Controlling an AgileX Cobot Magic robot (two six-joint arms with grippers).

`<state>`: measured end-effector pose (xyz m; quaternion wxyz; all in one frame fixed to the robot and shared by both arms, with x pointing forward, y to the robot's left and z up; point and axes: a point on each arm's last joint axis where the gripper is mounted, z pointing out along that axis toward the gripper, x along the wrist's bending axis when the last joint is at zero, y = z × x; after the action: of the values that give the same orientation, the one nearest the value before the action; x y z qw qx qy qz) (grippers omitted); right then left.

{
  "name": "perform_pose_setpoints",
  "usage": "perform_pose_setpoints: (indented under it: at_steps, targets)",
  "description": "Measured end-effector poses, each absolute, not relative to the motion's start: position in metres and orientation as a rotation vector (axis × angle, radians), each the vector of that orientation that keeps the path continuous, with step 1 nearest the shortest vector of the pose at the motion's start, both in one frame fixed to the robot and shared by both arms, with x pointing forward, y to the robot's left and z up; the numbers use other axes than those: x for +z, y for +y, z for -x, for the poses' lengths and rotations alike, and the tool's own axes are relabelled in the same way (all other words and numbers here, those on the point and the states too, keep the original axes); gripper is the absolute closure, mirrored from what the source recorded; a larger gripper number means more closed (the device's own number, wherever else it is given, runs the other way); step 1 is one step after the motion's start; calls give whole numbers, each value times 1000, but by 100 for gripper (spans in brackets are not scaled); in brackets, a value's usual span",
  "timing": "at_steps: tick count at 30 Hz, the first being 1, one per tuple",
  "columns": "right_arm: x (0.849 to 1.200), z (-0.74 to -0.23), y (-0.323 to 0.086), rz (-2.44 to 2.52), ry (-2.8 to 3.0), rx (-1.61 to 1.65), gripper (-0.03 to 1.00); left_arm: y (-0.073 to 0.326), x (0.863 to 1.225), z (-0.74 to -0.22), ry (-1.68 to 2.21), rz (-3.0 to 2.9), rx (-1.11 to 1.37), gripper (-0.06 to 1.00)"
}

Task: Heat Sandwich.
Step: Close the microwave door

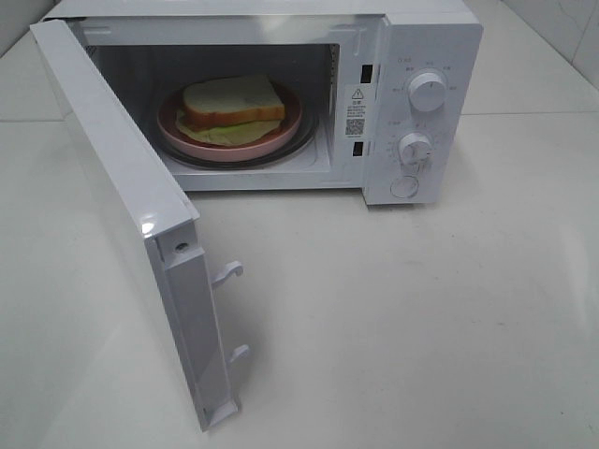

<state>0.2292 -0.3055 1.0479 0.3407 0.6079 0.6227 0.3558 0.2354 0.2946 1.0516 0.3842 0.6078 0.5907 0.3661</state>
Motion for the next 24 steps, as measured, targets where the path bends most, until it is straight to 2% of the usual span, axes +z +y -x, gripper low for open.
perform_pose_setpoints:
  at_steps: [9,15,21,22,23,24]
  targets:
    - [1048,-229,-306,-1582,1620,926,20,295,1055,-234,1494,-1536,947,-5]
    - [1048,-229,-306,-1582,1620,926,20,295,1064,-243,1483,-1518,961,1]
    - [1048,-229,-306,-1582,1620,926,20,297,1066,-266,1538,-1561,913,17]
    - [1048,-229,-306,-1582,1620,926,20,297,1066,-274,1562,-1580,892,21]
    - [1048,-229,-306,-1582,1620,926,20,297,1066,-278,1569,-1585,885,31]
    - [1048,-229,-306,-1582,1620,926,20,297,1066,-278,1569,-1585,885,31]
